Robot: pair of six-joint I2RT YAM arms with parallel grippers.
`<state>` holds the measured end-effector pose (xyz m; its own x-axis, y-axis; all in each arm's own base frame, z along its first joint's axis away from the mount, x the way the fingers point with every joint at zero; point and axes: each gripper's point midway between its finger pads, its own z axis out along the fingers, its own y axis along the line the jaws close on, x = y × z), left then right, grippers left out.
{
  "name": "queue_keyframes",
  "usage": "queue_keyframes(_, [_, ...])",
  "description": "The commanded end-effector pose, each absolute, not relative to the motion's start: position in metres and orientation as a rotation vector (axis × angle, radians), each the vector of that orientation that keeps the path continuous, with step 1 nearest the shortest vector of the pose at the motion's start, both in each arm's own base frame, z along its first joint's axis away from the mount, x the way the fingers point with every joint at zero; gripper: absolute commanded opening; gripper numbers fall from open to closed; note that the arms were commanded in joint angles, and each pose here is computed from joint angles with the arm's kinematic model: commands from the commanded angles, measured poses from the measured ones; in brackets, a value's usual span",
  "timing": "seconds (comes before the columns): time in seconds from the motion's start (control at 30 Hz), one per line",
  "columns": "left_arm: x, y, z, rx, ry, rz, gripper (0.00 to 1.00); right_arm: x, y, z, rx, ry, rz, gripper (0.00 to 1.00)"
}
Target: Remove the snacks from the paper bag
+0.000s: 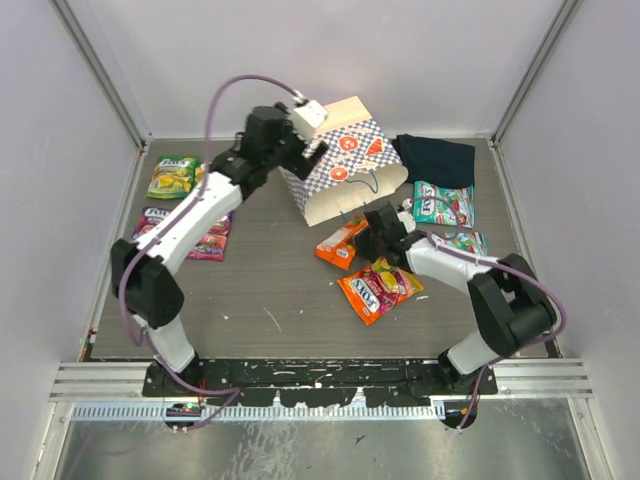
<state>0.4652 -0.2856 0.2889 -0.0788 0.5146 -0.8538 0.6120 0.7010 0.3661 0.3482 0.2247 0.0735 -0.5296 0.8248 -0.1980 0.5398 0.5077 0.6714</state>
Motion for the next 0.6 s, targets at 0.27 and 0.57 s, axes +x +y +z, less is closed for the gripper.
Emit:
queue_keyframes(0.27, [0.419,-0.184,0.322,0.418,1.838,-0.404,0.98,0.245,0.251,0.138,-0.262,2.374,0.493,0.01])
queue_keyframes(0.57, [0.425,-0.132,0.287,0.102,1.969,-0.382,0.98,0.246,0.242,0.182,-0.582,2.084,-0.271,0.01])
